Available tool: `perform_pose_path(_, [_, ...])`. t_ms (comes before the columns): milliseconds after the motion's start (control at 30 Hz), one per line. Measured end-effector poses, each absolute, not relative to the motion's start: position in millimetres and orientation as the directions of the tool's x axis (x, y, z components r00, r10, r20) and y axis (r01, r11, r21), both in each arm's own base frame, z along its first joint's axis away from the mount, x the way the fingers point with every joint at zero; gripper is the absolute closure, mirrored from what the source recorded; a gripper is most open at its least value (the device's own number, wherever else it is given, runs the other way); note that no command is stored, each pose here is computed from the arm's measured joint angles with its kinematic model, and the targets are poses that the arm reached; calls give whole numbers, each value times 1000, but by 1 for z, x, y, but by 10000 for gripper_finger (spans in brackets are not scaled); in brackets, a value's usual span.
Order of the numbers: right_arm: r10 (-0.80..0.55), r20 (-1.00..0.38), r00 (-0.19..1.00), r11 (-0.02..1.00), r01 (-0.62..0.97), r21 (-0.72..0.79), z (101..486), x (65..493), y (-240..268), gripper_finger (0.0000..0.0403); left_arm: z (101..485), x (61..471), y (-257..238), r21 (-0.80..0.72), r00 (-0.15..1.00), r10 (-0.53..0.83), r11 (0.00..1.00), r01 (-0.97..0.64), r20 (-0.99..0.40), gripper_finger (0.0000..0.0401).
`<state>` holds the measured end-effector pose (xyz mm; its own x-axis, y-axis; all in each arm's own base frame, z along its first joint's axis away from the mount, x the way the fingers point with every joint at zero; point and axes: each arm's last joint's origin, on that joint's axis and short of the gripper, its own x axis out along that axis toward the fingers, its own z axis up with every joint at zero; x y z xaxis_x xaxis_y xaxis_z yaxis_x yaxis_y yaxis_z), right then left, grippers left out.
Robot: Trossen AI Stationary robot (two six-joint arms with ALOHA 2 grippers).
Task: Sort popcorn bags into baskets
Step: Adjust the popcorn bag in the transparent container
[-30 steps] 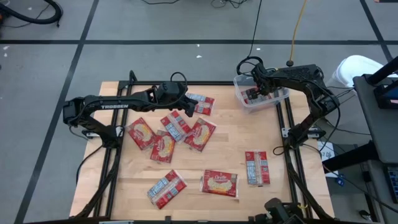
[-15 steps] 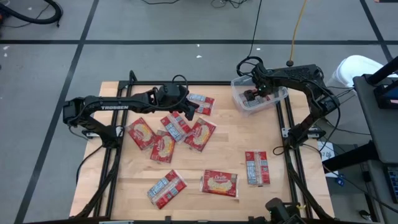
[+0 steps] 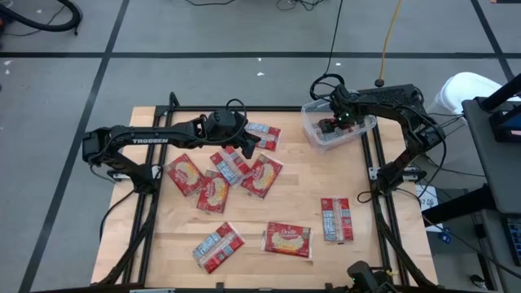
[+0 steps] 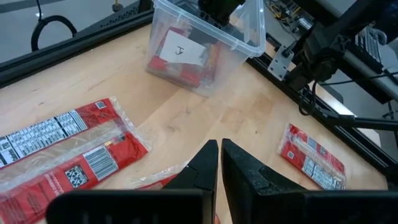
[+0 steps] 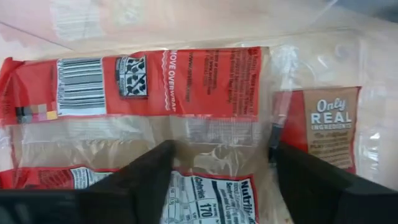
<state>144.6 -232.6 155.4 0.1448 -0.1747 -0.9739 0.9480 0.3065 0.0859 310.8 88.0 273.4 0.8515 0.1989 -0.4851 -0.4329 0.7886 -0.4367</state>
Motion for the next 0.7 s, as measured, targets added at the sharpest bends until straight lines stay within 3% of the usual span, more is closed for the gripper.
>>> perform_pose_path(400, [-172, -974, 148, 335, 939, 83, 156, 144, -232, 388, 273, 310, 89, -424, 847, 216, 789, -445, -486, 375])
perform_pose_path(700, [-221, -943, 248, 349, 923, 161, 184, 140, -223, 403, 273, 310, 90, -400, 841, 238, 795, -456, -487, 375])
